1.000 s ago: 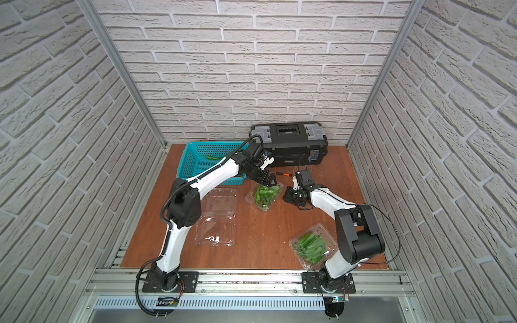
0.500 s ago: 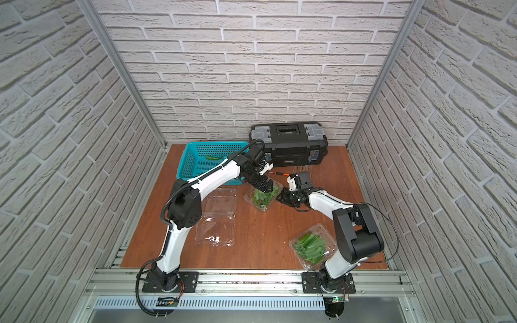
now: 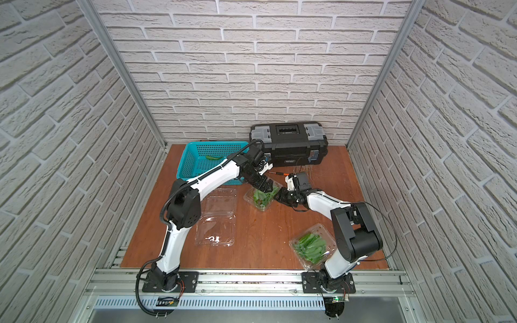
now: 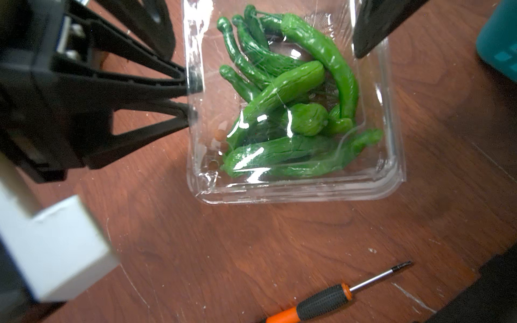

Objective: Take small green peppers out of containers
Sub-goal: Open the packing box at the center of the board.

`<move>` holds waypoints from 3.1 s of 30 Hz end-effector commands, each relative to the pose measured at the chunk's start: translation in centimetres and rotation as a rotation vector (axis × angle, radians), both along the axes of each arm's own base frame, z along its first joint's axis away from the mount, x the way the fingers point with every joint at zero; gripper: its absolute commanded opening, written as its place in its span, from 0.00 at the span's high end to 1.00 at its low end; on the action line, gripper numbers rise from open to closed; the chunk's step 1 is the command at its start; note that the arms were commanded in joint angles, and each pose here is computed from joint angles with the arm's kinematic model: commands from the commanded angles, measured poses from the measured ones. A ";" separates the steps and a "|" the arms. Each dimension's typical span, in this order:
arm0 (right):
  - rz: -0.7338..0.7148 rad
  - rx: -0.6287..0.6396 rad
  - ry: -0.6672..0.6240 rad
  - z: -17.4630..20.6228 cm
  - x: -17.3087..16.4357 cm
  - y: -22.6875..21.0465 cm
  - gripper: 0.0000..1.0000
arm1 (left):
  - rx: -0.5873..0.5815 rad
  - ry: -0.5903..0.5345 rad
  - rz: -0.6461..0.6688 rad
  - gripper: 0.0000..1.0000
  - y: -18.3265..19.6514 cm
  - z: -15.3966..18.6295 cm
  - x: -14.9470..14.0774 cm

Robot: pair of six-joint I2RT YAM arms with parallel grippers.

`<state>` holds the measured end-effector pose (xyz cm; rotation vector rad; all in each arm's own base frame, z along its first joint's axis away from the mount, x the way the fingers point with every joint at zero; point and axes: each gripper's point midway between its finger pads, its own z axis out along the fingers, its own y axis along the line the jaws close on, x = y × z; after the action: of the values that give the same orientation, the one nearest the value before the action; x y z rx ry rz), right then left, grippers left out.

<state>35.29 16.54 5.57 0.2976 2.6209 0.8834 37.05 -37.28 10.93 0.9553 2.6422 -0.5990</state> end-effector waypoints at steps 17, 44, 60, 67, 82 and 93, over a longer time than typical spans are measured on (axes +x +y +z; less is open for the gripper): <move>-0.045 0.028 0.019 -0.5 0.3 2.6 0.88 | 0.284 -0.082 -0.198 0.02 1.1 -1.2 -3.6; -0.036 0.012 -0.050 1.9 0.1 2.3 0.74 | 0.229 -0.098 -0.149 0.02 2.1 1.1 -3.1; -0.064 -0.081 -0.078 2.0 1.0 0.9 0.75 | 0.224 -0.101 -0.064 0.02 1.0 1.7 -1.3; -0.079 -0.082 -0.066 1.6 1.7 1.1 0.75 | 0.373 -0.106 -0.011 0.02 2.2 -0.6 -0.7; -0.041 -0.051 -0.061 0.6 0.7 1.6 0.75 | 0.558 -0.123 -0.022 0.10 3.2 -3.0 -1.4; 0.036 0.019 -0.076 0.8 0.3 3.3 0.75 | 0.687 -0.148 -0.058 0.47 4.5 -4.2 -1.9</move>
<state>35.57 18.68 6.26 0.2919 2.5775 0.8580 35.64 -33.90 8.17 1.1408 2.6894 0.2924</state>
